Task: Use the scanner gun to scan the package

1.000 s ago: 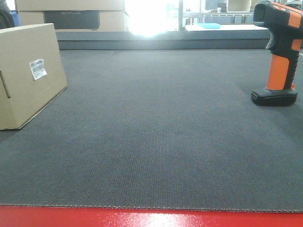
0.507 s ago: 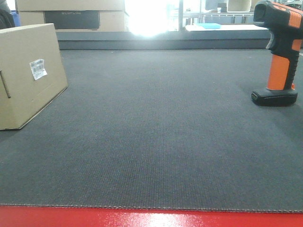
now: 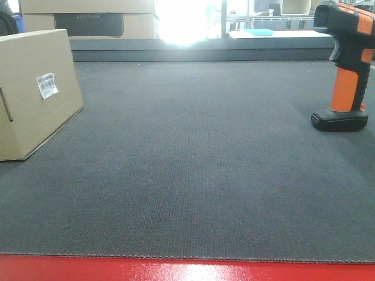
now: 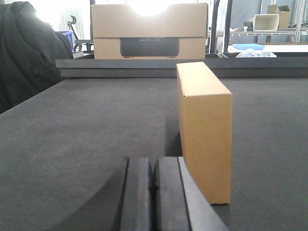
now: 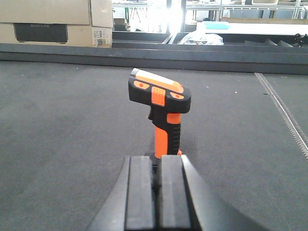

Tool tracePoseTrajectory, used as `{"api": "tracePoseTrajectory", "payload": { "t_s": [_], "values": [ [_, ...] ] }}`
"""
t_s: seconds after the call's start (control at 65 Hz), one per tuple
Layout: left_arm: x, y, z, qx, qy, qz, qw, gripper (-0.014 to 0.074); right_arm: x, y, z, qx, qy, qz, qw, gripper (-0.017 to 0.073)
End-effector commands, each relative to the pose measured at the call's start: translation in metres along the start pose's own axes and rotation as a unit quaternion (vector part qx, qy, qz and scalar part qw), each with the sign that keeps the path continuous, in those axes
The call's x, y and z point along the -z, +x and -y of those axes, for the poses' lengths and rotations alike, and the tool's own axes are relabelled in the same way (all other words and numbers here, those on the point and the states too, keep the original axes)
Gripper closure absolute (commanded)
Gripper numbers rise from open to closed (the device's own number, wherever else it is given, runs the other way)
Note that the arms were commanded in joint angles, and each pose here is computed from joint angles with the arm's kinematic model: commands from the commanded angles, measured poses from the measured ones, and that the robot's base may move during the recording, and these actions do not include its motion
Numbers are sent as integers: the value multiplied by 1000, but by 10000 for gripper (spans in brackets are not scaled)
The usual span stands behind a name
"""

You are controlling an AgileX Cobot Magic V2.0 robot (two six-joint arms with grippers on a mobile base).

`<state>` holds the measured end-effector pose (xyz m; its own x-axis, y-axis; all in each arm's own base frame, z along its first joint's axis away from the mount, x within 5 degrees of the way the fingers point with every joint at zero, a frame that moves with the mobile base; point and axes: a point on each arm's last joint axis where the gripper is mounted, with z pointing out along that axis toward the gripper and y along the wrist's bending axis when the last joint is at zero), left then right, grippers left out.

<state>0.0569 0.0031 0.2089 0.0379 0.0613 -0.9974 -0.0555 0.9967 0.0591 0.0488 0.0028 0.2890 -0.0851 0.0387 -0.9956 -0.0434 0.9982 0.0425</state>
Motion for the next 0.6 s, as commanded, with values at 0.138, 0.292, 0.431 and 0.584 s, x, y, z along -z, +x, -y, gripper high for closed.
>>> {"api": "tracePoseTrajectory", "payload": {
  "t_s": [0.138,0.292,0.431,0.584],
  "values": [
    [1,-2,0,7,-2,9,1000,704,0,-2,0,4,4,12,1000,718],
    [1,-2,0,7,-2,9,1000,704,0,-2,0,4,4,12,1000,718],
    [1,-2,0,7,-2,9,1000,704,0,-2,0,4,4,12,1000,718],
    [1,-2,0,7,-2,9,1000,704,0,-2,0,4,4,12,1000,718]
  ]
}}
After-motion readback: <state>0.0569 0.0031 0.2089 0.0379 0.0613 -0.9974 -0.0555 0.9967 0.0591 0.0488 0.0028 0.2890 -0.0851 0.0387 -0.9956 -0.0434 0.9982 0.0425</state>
